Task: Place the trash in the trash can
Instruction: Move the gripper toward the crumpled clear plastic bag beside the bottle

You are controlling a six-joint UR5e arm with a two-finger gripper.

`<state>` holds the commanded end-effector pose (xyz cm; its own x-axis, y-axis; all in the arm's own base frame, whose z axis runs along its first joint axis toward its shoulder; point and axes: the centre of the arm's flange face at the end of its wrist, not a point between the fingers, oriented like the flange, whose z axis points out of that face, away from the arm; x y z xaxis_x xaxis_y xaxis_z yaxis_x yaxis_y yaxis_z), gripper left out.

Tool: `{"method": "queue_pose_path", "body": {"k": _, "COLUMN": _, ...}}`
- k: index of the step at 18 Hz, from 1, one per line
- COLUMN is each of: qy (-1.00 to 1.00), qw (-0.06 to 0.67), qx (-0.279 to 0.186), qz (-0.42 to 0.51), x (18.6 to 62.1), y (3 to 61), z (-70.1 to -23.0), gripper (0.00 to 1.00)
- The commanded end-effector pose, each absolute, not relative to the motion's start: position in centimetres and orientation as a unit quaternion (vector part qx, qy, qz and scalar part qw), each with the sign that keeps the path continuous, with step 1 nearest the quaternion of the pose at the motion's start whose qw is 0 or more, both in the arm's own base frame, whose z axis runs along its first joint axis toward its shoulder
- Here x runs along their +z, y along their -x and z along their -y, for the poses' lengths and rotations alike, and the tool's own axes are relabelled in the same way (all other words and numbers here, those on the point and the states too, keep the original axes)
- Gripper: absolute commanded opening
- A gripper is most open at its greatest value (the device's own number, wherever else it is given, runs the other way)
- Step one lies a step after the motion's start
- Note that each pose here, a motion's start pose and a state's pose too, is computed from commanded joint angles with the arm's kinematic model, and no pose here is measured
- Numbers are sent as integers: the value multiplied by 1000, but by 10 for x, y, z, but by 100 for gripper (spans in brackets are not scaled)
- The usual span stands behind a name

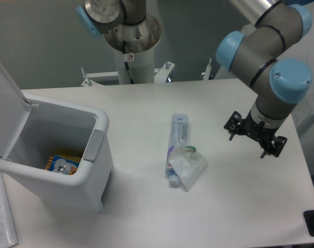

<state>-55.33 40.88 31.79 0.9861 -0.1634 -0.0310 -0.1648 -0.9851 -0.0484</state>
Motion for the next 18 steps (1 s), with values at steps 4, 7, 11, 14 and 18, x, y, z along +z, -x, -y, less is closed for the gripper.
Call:
{"method": "queue_pose_path", "body": {"k": 4, "qy": 999, "qw": 33, "qx": 22, "qz": -33, "x": 309, "y": 541, "z": -406, "gripper": 100}}
{"method": "queue_pose_path", "body": {"k": 7, "qy": 1000, "qw": 26, "qx": 7, "qz": 3, "x": 289, "y": 537, "z": -416, "gripper": 100}}
{"method": "queue_pose_path", "body": {"k": 11, "qy": 999, "qw": 23, "qx": 0, "qz": -29, "x": 287, "y": 521, "z": -433, "gripper": 100}}
{"method": "queue_pose_path", "body": {"k": 14, "qy": 998, "qw": 2, "qx": -42, "qz": -47, "x": 271, "y": 499, "z": -431, "gripper": 100}}
{"method": "queue_pose_path", "body": {"k": 18, "qy": 995, "qw": 0, "qx": -48, "qz": -86, "x": 280, "y": 470, "z": -424, "gripper": 100}}
